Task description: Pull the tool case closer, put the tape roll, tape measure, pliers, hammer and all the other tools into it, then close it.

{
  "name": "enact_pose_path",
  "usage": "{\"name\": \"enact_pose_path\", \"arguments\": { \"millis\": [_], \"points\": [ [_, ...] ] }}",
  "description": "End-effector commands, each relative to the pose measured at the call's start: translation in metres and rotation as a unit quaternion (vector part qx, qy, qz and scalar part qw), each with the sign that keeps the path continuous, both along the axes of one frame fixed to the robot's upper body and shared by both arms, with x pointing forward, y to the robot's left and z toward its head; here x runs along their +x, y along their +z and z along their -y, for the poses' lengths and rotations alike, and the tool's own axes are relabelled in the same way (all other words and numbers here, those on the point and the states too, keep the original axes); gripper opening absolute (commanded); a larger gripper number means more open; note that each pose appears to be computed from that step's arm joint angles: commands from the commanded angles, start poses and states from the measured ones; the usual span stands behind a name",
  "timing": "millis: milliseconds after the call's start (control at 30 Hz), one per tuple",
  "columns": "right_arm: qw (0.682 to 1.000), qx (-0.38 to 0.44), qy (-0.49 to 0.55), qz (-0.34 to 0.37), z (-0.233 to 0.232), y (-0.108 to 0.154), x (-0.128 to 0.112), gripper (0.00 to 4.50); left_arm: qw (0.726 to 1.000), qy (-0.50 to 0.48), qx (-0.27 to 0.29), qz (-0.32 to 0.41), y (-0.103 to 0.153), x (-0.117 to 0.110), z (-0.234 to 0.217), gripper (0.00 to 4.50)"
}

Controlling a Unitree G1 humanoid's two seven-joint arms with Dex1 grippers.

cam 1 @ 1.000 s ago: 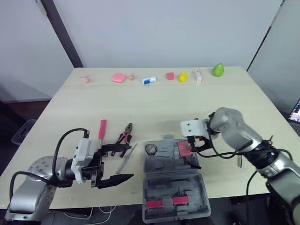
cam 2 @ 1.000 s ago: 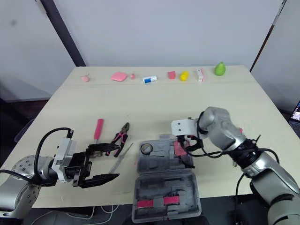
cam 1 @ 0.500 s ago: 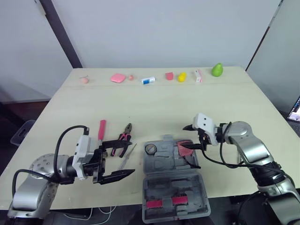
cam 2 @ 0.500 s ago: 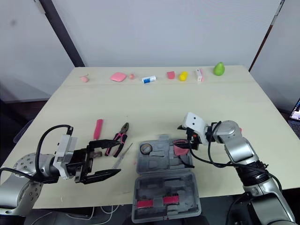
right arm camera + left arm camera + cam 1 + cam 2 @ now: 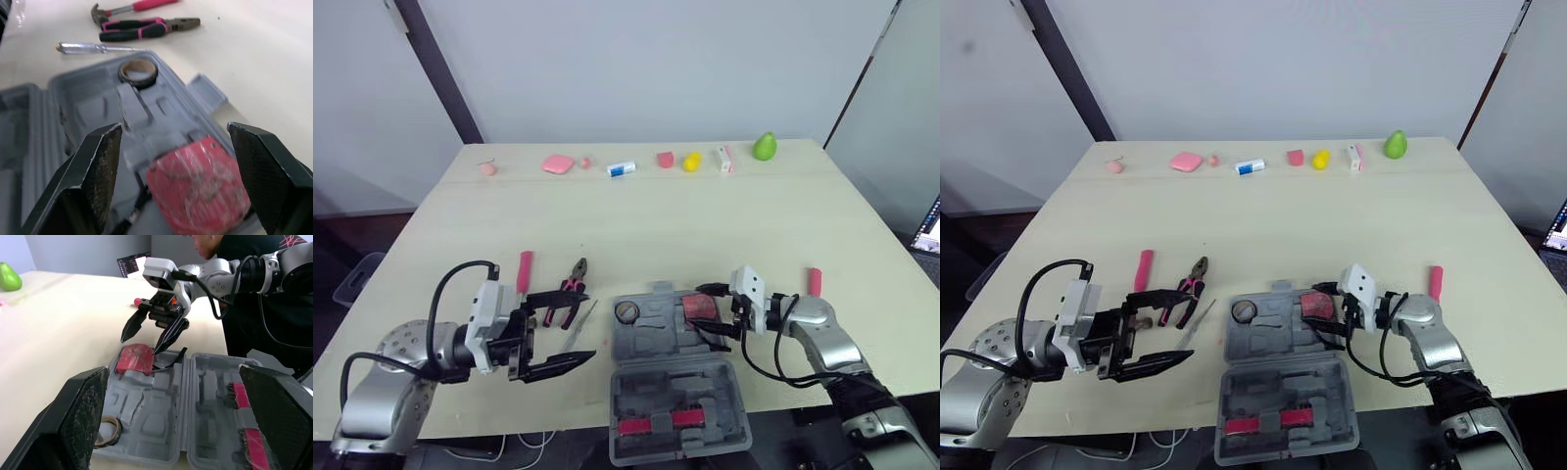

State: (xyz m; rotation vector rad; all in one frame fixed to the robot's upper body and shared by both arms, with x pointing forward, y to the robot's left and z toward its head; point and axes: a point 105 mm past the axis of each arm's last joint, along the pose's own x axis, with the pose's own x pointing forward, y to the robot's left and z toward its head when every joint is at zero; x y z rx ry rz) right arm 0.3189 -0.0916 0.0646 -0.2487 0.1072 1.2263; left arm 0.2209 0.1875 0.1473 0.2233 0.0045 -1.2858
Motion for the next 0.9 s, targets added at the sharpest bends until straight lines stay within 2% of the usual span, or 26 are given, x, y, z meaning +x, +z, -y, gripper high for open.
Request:
{"name": "enact_pose_path", "arguments": {
  "millis": [33,67,133,200,500,667,900],
  "points": [
    [0.999,0.015,-0.004,0.032,0.002,0.009,0.009,3.62,1.0,0.002,-0.001,0.019,0.01,-0.001,-0.001,4.5],
    [0.999,0.017,-0.004,0.034,0.002,0.009,0.01,3.1,1.0,0.003,-0.001,0.019,0.01,-0.002,-0.001,4.5],
    [0.999,0.019,0.0,0.04,0.001,0.01,0.011,2.43,1.0,0.004,0.0,0.019,0.01,-0.002,-0.002,4.5],
    [0.999,0.016,-0.001,0.05,0.0,0.011,0.012,1.47,1.0,0.005,0.0,0.018,0.01,-0.003,-0.003,4.5],
    [0.999,0.005,-0.001,0.052,0.003,0.006,0.013,1.47,1.0,0.004,-0.003,0.018,0.009,-0.001,-0.002,4.5],
    [1.0,-0.01,-0.002,0.022,0.003,-0.016,0.008,1.47,1.0,0.004,-0.006,0.018,0.008,0.0,-0.002,4.5],
    [0.997,-0.048,-0.03,-0.054,0.009,-0.061,0.001,1.47,1.0,0.005,-0.007,0.018,0.007,0.0,-0.002,4.5]
  ]
}}
